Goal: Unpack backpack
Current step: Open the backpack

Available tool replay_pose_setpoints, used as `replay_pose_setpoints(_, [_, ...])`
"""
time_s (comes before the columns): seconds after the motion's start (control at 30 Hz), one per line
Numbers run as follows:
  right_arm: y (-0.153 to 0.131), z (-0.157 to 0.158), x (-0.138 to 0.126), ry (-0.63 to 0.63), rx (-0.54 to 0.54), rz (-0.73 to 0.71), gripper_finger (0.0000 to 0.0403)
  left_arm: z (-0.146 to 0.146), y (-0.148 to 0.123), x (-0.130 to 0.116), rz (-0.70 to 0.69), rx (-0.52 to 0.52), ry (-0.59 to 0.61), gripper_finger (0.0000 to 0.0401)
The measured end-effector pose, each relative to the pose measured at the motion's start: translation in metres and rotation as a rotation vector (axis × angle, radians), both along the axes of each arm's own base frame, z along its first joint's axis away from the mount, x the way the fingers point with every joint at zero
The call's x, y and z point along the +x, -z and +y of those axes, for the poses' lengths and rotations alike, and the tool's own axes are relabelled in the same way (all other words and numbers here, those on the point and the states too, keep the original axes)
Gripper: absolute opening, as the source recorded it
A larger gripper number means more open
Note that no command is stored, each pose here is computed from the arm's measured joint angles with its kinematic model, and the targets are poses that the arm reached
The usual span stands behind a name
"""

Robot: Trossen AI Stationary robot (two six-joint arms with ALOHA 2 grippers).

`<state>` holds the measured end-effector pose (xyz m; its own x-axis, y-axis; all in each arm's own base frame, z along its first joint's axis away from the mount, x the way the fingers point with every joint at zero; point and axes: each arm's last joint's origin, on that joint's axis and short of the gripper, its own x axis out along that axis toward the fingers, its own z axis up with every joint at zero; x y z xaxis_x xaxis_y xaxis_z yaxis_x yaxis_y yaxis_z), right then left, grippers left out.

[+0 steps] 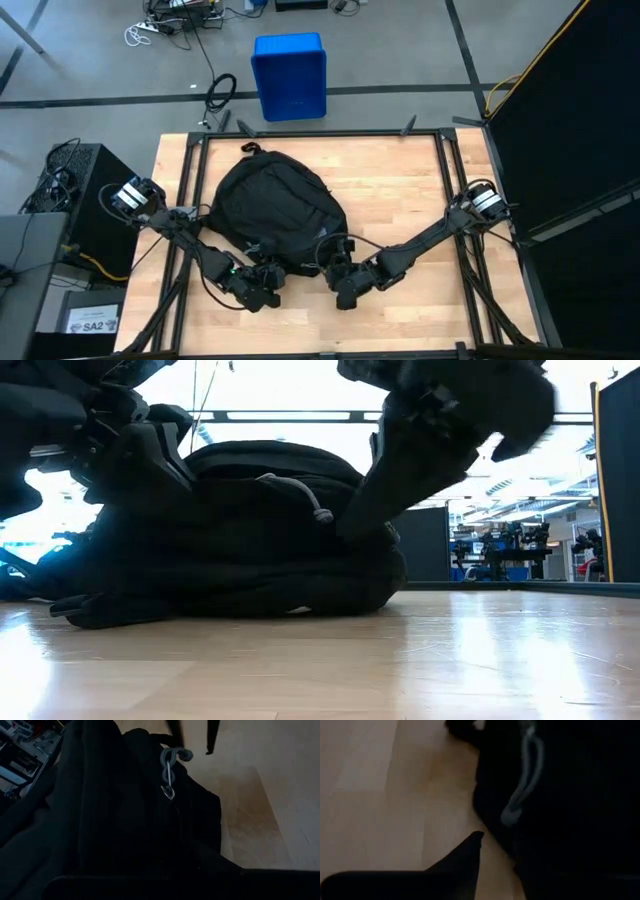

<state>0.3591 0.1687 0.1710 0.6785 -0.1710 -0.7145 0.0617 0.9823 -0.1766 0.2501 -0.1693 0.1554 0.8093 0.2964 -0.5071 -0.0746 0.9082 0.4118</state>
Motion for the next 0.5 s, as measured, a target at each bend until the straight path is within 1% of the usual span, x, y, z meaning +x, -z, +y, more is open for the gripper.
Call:
replay_pose_setpoints(0.13, [-0.001, -0.01, 0.007, 0.037, 0.019, -0.024, 0.0137, 0.0, 0.0, 0.0, -0.002, 0.004, -0.004, 0.0])
replay_pose_setpoints(0.27, [-0.004, -0.019, 0.015, 0.056, 0.052, -0.068, 0.0162, 0.001, 0.0, 0.001, -0.005, 0.002, -0.009, 0.0])
replay_pose_setpoints(0.4, [-0.004, -0.028, 0.02, 0.061, 0.068, -0.073, 0.0176, 0.001, -0.001, 0.002, -0.018, -0.004, -0.009, 0.0])
replay_pose_setpoints(0.5, [-0.004, -0.033, 0.021, 0.072, 0.062, -0.071, 0.0173, 0.002, -0.001, 0.003, -0.017, -0.002, -0.011, 0.0])
